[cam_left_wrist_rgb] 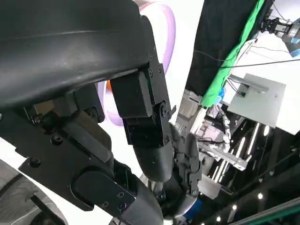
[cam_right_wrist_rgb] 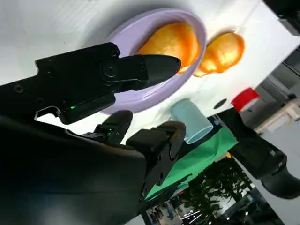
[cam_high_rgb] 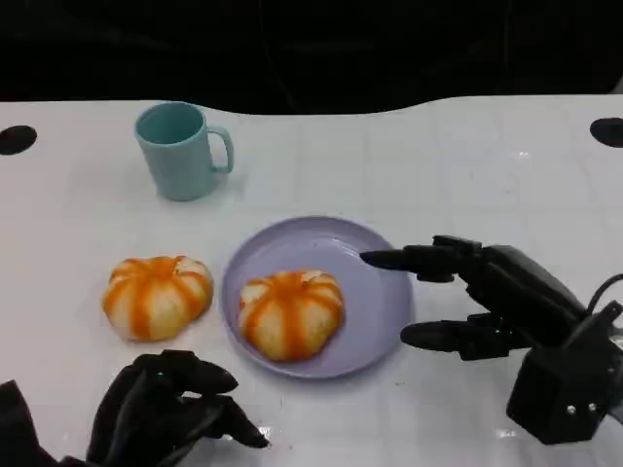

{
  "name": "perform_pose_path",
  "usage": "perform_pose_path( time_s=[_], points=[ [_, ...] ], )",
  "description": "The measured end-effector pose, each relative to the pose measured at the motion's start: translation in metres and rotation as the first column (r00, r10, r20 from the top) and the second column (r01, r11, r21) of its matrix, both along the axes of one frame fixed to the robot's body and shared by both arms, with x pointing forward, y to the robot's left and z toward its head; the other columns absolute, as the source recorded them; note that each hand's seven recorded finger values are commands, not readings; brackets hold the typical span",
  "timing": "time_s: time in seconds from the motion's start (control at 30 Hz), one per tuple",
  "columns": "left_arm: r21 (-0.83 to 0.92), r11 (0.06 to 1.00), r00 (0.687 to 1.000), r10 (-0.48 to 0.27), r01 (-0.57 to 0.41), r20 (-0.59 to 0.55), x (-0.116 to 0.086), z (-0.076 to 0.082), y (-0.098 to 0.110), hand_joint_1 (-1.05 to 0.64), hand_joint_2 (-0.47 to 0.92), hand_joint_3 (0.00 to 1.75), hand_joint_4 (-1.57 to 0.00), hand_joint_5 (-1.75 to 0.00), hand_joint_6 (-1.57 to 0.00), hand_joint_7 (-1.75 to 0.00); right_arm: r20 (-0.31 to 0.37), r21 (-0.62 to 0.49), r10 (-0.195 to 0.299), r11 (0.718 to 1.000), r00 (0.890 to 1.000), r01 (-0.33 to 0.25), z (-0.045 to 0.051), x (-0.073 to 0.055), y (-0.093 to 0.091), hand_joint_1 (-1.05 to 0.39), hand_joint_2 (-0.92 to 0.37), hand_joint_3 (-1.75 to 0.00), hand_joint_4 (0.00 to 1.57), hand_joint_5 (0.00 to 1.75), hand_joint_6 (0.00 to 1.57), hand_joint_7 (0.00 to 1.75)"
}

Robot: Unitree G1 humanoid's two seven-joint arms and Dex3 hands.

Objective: Grasp the bread from the table and place it into the plate.

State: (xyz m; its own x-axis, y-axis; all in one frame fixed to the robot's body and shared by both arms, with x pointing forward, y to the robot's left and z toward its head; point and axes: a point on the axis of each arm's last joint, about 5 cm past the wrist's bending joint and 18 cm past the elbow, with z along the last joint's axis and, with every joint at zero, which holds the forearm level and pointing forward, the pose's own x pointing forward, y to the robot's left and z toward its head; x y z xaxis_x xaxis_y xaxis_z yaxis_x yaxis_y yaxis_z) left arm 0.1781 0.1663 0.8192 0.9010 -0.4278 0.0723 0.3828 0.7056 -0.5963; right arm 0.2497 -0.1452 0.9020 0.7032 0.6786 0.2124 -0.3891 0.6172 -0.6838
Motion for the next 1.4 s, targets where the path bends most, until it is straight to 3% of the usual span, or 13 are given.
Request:
perform_pose_path(
  time_s=[0.03, 0.17, 0.23, 0.33, 0.5, 0.63, 0.73, 0.93, 1.23, 1.4],
  points=[
    [-0.001, 1.000, 1.000, 0.000, 0.000, -0.001, 0.000, 0.000, 0.000, -0.95, 0.63, 0.00, -1.57, -0.44, -1.57, -0.18, -0.005, 0.018, -0.004, 1.000, 1.000, 0.004, 0.0000, -0.002, -0.002, -0.50, -0.92, -0.24, 0.41, 1.22, 0.75, 0.25],
    [-0.007, 1.000, 1.000, 0.002, -0.002, -0.005, 0.000, 0.000, 0.000, -0.97, 0.62, 0.00, -1.57, -0.45, -1.57, -0.19, -0.042, 0.118, -0.005, 0.993, 0.999, 0.010, 0.0007, -0.009, -0.010, -0.45, -0.92, -0.26, 0.49, 1.43, 0.59, 0.97],
    [-0.007, 1.000, 1.000, 0.003, -0.003, -0.005, 0.000, 0.000, 0.000, -0.98, 0.63, 0.00, -1.57, -0.45, -1.57, -0.19, -0.073, 0.180, 0.004, 0.984, 0.997, 0.009, 0.0003, -0.013, -0.015, -0.45, -0.92, -0.27, 0.51, 1.57, 0.56, 1.17],
    [-0.007, 1.000, 1.000, 0.002, -0.002, -0.005, 0.000, 0.000, 0.000, -0.98, 0.62, 0.00, -1.57, -0.45, -1.57, -0.19, -0.137, 0.260, 0.010, 0.965, 0.991, 0.026, -0.0025, -0.020, -0.021, -0.46, -0.92, -0.29, 0.57, 1.72, 0.56, 1.33],
    [-0.009, 1.000, 1.000, 0.001, -0.001, -0.004, 0.000, 0.000, 0.000, -0.98, 0.63, 0.00, -1.57, -0.46, -1.57, -0.19, -0.242, 0.360, 0.026, 0.931, 0.970, 0.065, -0.0036, -0.033, -0.026, -0.47, -0.92, -0.35, 0.69, 1.75, 0.57, 1.46],
    [-0.010, 1.000, 1.000, 0.001, -0.001, -0.006, 0.000, 0.000, 0.000, -0.97, 0.62, 0.00, -1.57, -0.46, -1.57, -0.19, -0.292, 0.397, 0.033, 0.913, 0.956, 0.090, -0.0008, -0.045, -0.029, -0.49, -0.92, -0.37, 0.73, 1.75, 0.53, 1.66],
    [-0.012, 1.000, 1.000, -0.002, 0.001, -0.010, 0.000, 0.000, 0.000, -0.97, 0.63, 0.00, -1.57, -0.45, -1.57, -0.18, -0.321, 0.414, 0.035, 0.904, 0.946, 0.107, 0.0006, -0.055, -0.029, -0.52, -0.92, -0.37, 0.75, 1.75, 0.54, 1.73],
    [-0.013, 1.000, 1.000, -0.001, 0.001, -0.012, 0.000, 0.000, 0.000, -0.96, 0.62, 0.00, -1.57, -0.45, -1.57, -0.18, -0.419, 0.426, 0.031, 0.890, 0.908, 0.166, -0.0019, -0.071, -0.030, -0.48, -0.92, -0.35, 0.79, 1.75, 0.58, 1.75],
    [-0.012, 1.000, 1.000, -0.003, 0.003, -0.014, -0.001, 0.000, 0.002, -0.94, 0.61, 0.00, -1.57, -0.44, -1.57, -0.17, -0.447, 0.457, 0.021, 0.865, 0.894, 0.209, -0.0078, -0.078, -0.025, -0.45, -0.92, -0.37, 0.81, 1.75, 0.61, 1.75],
    [-0.018, 1.000, 1.000, -0.005, 0.005, -0.023, -0.001, 0.000, 0.004, -0.96, 0.62, 0.01, -1.57, -0.44, -1.57, -0.18, -0.484, 0.465, 0.035, 0.857, 0.874, 0.223, -0.0169, -0.076, -0.030, -0.48, -0.92, -0.35, 0.82, 1.75, 0.65, 1.75]
  ],
)
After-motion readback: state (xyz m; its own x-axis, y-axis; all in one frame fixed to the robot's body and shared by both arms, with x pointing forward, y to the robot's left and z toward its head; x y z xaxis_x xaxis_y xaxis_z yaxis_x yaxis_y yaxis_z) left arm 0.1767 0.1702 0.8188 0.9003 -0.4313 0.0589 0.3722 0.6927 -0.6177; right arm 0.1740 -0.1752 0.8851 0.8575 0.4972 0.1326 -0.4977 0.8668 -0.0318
